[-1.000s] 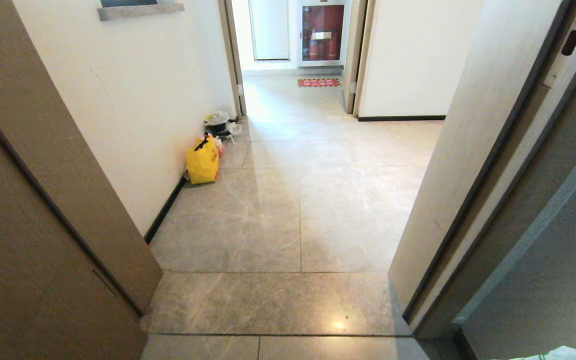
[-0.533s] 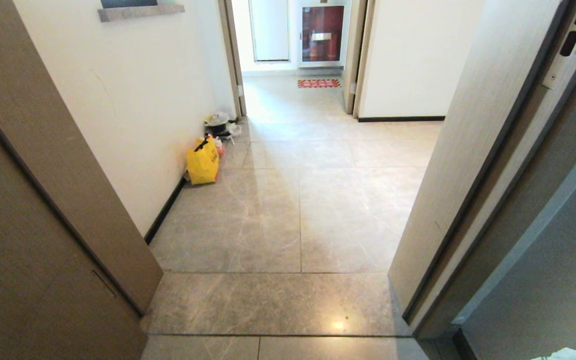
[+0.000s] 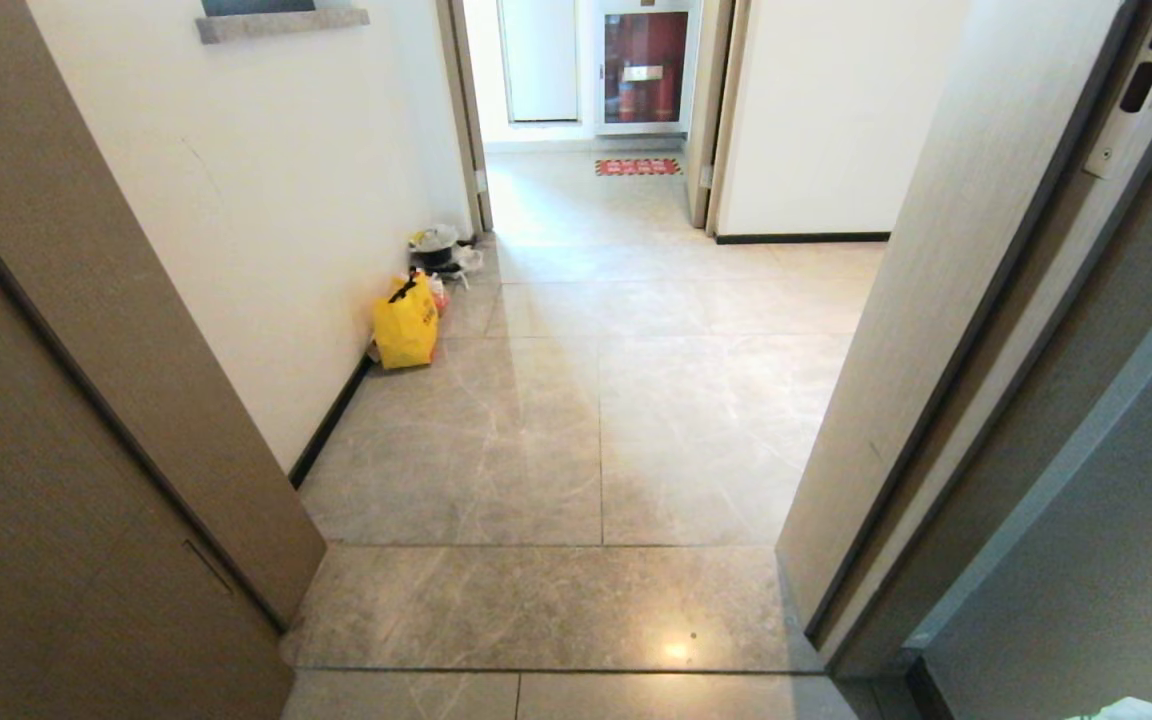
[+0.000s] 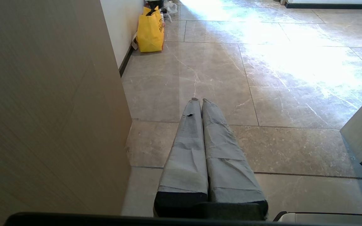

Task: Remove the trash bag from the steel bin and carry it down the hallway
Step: Put the trash bag at the door

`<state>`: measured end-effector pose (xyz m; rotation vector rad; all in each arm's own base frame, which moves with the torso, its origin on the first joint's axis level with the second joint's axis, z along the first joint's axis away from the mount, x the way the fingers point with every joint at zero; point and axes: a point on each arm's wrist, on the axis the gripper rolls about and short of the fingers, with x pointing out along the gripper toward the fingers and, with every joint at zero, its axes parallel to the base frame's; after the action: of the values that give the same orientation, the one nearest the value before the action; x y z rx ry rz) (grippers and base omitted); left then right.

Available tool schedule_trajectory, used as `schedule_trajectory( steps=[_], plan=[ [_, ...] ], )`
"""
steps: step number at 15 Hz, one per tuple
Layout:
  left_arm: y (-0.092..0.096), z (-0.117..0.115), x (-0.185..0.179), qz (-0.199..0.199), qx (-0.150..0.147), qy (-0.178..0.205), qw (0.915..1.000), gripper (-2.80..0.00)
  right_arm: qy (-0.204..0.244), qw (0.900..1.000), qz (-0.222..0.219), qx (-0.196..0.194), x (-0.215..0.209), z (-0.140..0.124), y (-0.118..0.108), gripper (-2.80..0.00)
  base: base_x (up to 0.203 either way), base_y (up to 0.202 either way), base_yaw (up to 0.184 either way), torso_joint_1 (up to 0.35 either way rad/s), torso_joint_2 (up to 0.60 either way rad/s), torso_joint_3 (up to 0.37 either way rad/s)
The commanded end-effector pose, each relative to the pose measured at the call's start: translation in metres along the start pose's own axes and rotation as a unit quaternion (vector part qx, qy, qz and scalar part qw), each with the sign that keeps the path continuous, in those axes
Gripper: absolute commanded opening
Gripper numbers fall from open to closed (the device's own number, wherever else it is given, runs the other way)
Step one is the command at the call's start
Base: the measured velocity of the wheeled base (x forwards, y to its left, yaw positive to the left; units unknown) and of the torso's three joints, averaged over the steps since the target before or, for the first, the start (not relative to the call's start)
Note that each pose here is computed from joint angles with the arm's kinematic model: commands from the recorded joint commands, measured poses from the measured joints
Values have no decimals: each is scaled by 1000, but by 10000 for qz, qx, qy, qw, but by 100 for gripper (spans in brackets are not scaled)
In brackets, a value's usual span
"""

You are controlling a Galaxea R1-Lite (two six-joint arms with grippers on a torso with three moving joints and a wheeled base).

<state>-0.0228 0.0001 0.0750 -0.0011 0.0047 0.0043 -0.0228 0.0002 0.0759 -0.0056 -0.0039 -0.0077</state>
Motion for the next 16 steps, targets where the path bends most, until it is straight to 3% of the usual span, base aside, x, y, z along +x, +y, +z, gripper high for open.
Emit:
schedule_trajectory(
  steps=[1, 16],
  plan=[
    [0, 0, 0, 2, -10, 0, 10000, -280, 4, 10000, 0, -3, 0, 0, 0, -280, 0, 0, 0, 0, 0, 0],
    [0, 0, 0, 2, -1, 0, 10000, -280, 2, 10000, 0, -3, 0, 0, 0, -280, 0, 0, 0, 0, 0, 0]
  ],
)
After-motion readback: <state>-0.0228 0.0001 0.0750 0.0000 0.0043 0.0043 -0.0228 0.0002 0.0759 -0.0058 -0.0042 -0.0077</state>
